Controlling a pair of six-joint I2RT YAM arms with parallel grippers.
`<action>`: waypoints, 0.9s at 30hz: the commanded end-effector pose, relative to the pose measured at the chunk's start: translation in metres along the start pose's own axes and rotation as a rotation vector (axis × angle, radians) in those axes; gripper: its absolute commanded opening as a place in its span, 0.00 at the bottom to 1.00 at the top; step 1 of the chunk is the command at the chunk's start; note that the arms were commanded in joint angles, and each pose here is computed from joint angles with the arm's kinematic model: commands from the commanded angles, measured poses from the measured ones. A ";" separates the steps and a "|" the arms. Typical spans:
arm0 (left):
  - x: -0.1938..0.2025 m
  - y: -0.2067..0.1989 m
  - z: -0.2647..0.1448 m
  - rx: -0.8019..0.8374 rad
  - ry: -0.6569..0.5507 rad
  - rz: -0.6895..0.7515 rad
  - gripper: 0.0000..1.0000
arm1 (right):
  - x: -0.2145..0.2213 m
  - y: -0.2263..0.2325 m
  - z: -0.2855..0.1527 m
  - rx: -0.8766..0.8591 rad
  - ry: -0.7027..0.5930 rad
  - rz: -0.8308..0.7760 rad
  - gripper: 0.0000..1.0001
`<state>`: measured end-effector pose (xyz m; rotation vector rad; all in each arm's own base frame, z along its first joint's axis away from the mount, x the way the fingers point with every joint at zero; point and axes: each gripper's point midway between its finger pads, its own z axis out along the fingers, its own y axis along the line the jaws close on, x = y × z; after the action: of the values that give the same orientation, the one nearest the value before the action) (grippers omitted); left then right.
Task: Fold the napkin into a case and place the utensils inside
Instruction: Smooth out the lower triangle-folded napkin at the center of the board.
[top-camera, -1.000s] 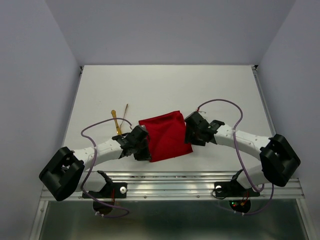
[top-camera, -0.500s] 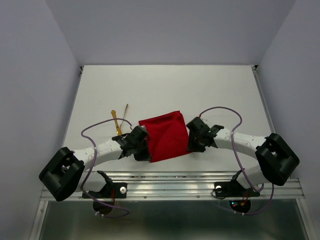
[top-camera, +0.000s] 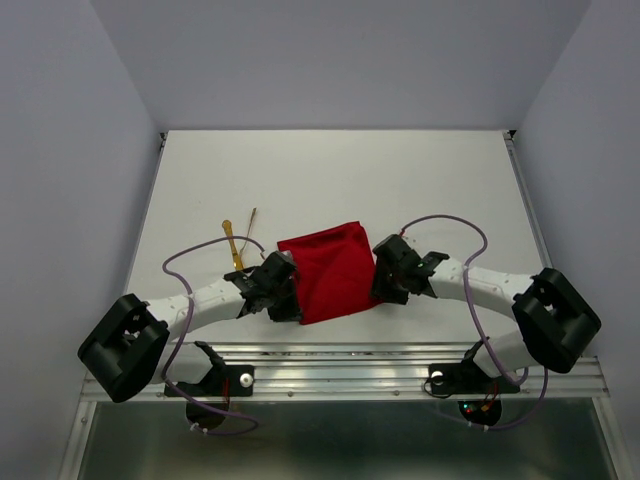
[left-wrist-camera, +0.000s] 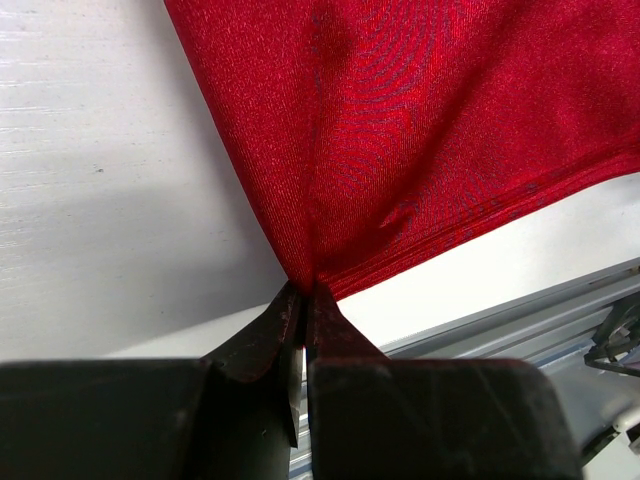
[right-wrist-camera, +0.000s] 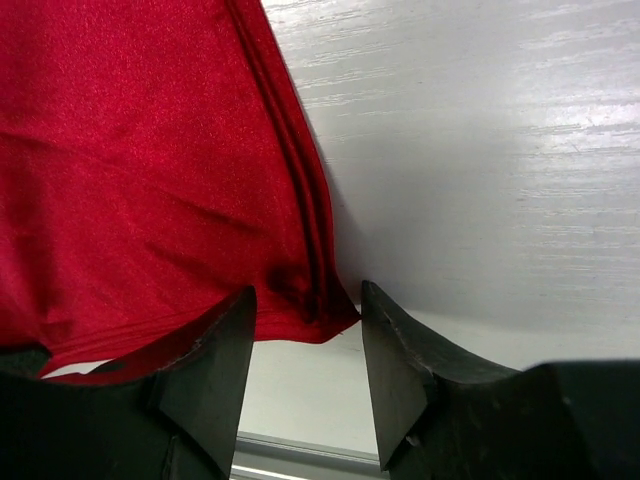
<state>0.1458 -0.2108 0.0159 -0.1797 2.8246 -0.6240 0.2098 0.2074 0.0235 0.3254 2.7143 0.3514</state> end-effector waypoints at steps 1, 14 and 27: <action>0.004 0.008 0.000 -0.015 0.003 0.014 0.00 | -0.005 -0.012 0.001 0.038 -0.052 0.087 0.52; 0.005 0.010 0.001 -0.020 0.003 0.012 0.00 | -0.004 -0.021 0.003 0.073 -0.064 0.117 0.10; -0.009 0.004 -0.015 -0.031 -0.055 0.015 0.47 | -0.004 -0.024 0.001 0.085 -0.065 0.077 0.36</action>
<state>0.1471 -0.2091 0.0197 -0.1741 2.8066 -0.6226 0.2084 0.1970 0.0188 0.4732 2.6733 0.3265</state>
